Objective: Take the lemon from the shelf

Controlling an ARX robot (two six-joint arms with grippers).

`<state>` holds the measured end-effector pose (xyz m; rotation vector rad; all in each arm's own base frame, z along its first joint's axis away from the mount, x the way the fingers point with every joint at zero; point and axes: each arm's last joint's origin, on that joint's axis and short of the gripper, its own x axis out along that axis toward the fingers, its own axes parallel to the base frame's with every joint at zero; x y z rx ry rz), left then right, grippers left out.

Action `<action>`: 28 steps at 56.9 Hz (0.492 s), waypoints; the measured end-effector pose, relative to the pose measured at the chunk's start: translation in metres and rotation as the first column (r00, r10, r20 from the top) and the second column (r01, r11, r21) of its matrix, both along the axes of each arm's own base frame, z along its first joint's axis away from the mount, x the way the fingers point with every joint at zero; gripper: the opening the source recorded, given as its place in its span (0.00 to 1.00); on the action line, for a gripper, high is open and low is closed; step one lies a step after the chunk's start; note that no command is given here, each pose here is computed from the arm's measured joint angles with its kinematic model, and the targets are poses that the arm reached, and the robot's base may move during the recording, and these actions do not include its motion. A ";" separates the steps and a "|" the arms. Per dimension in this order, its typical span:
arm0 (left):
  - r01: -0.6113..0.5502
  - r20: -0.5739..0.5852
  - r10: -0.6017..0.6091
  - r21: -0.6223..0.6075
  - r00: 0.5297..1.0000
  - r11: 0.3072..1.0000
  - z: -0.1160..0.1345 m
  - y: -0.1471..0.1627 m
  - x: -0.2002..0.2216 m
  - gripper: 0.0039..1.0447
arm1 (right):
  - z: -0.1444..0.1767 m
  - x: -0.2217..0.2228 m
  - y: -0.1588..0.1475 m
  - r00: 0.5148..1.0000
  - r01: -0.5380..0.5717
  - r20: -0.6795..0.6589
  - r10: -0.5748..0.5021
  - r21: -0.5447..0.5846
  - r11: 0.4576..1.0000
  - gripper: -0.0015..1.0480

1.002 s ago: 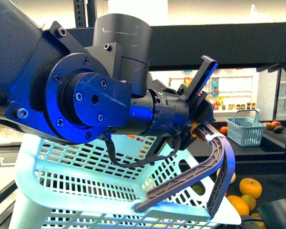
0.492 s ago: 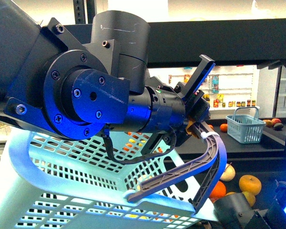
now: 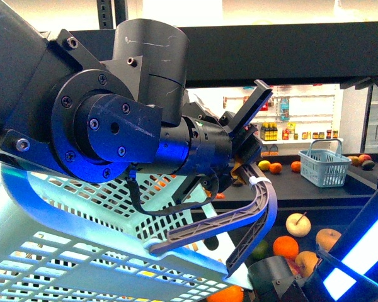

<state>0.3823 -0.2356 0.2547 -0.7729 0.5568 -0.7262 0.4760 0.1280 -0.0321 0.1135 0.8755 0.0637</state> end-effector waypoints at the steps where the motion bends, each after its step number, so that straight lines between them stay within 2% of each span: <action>1: 0.000 0.001 0.000 0.002 1.000 1.000 0.000 0.000 0.000 0.08 | 0.000 0.001 0.001 1.000 0.001 0.002 -0.001 -0.002 1.000 0.93; 28: -0.019 0.018 0.019 0.031 1.000 0.999 -0.004 0.004 0.004 0.07 | -0.021 0.032 0.013 0.999 0.042 -0.013 -0.042 -0.002 0.999 0.93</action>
